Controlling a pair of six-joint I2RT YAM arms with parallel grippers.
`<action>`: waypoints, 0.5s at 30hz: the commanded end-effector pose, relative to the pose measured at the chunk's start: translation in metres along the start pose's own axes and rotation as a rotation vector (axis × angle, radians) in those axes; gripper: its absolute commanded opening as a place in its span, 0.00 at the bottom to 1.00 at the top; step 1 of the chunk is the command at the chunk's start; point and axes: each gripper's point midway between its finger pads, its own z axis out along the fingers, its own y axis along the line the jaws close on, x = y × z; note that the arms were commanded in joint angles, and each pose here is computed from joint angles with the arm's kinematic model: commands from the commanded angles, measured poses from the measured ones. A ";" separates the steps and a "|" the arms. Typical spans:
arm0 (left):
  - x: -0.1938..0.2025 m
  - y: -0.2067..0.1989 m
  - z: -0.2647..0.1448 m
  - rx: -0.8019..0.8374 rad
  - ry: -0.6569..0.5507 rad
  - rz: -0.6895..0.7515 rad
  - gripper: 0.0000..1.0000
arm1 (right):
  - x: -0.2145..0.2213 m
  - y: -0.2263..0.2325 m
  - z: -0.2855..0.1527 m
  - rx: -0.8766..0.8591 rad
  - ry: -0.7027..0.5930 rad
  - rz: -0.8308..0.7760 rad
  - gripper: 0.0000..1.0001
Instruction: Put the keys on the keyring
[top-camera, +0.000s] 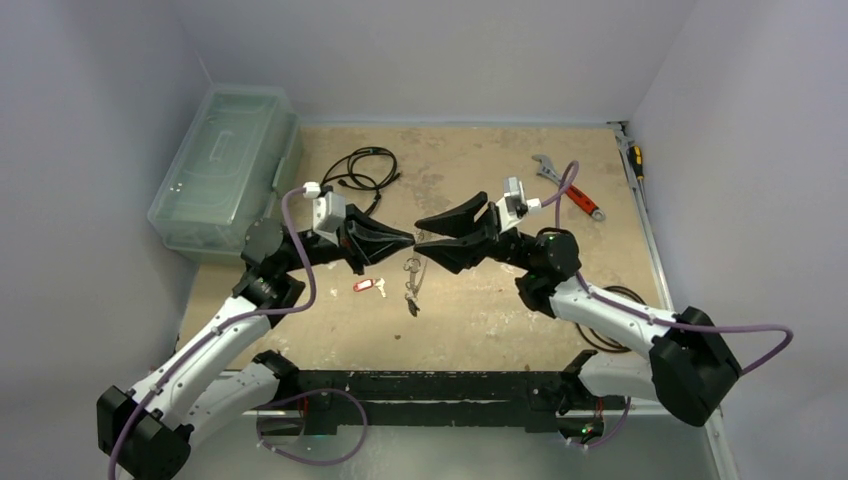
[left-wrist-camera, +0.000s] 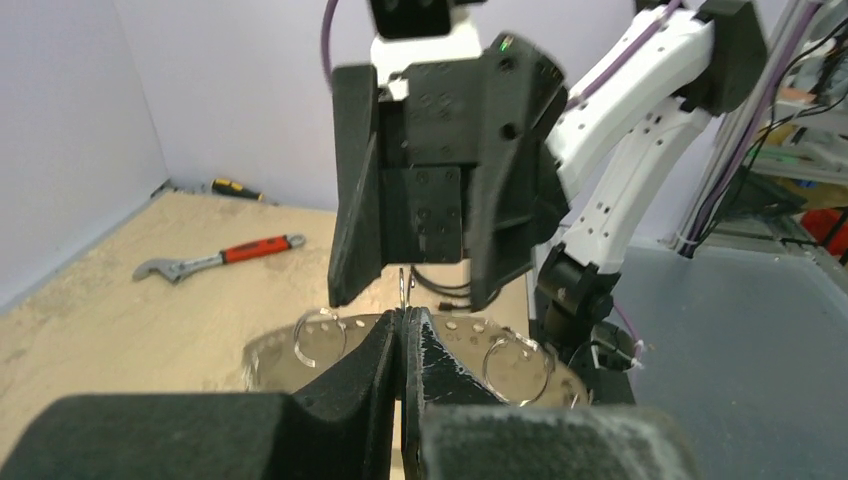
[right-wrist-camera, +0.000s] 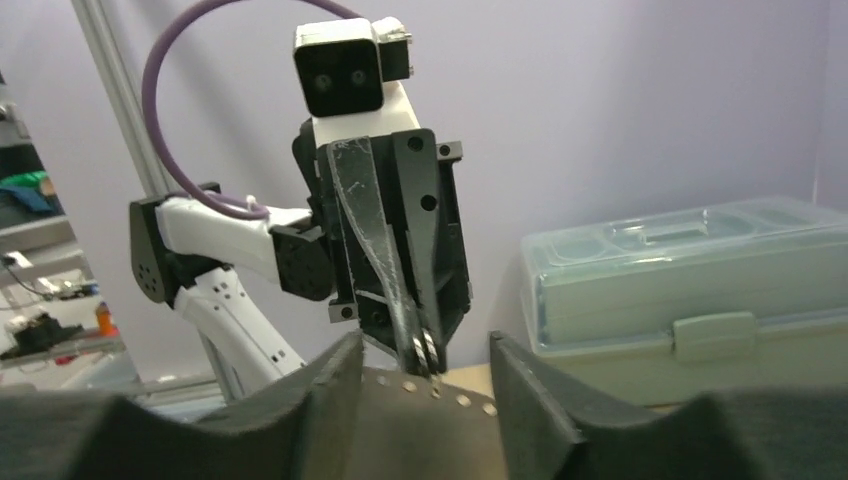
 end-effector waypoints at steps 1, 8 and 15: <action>-0.004 0.012 -0.004 -0.083 0.037 0.084 0.00 | -0.010 -0.005 0.005 0.067 0.054 -0.118 0.59; 0.021 0.045 -0.022 -0.285 0.186 0.096 0.00 | -0.013 -0.036 -0.013 0.288 0.131 -0.230 0.75; 0.042 0.078 -0.056 -0.534 0.298 0.115 0.00 | 0.005 -0.088 -0.035 0.563 0.262 -0.224 0.77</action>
